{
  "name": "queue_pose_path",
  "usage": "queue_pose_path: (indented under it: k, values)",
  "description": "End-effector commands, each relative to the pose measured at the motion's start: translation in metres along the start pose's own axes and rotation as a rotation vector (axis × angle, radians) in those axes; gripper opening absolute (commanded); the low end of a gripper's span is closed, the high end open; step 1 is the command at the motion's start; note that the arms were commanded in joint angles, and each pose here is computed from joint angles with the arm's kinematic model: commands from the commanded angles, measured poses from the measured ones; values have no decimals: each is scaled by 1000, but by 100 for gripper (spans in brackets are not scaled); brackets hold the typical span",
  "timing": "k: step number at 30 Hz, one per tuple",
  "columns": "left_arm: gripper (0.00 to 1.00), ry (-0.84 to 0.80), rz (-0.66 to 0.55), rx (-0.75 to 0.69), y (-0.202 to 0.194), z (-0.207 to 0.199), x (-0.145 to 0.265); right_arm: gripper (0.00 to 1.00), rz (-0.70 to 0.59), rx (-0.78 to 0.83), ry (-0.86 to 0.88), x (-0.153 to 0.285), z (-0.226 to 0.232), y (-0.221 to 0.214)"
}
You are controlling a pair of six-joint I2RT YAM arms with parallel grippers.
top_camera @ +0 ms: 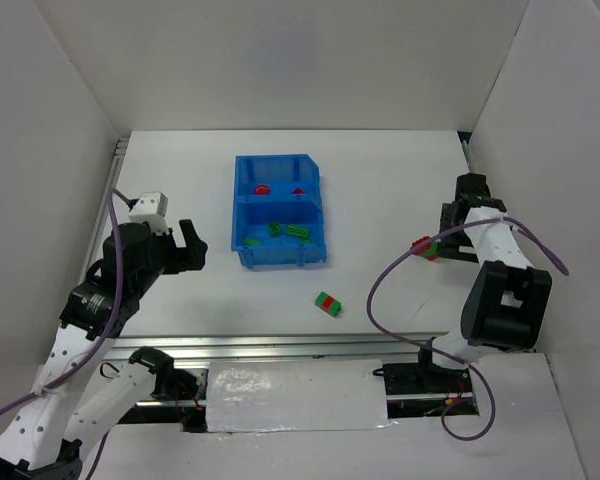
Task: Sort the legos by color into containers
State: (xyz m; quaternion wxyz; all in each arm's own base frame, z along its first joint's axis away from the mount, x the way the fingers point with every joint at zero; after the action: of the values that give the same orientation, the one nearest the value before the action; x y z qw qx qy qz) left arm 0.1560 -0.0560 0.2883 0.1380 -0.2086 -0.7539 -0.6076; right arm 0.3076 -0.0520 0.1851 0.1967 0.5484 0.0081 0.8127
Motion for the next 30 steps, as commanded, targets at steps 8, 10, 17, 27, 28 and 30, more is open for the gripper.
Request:
queue_pose_path:
  k: [8, 10, 17, 27, 28, 30]
  values:
    - [99, -1, -55, -15, 9, 0, 2, 94, 5, -69, -67, -33, -1, -5]
    - [99, -1, -57, -14, 9, 0, 2, 87, 8, -59, -91, -44, -4, -9]
    - [100, 16, -48, -11, 8, 1, 0, 53, 81, -19, -75, -62, 7, -19]
    - [99, 36, -41, -12, 8, 2, -2, 0, 146, 175, 189, -29, 29, -22]
    - [99, 32, -40, -12, 8, 1, -2, 0, 188, 213, 267, -20, 36, -28]
    - [99, 20, -31, -16, 9, 0, -2, 0, 265, 399, 429, 3, 36, -46]
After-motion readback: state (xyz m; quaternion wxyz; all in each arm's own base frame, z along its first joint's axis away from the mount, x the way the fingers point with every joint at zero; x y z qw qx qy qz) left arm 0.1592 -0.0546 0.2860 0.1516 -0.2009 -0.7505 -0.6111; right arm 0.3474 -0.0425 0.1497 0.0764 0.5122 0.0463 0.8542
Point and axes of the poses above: each gripper's point midway between its finger pads, its own x axis back along the fingers, its own z axis along the line the jaws close on, y = z × x, the point moved 9 cm from there along x, back along the fingers
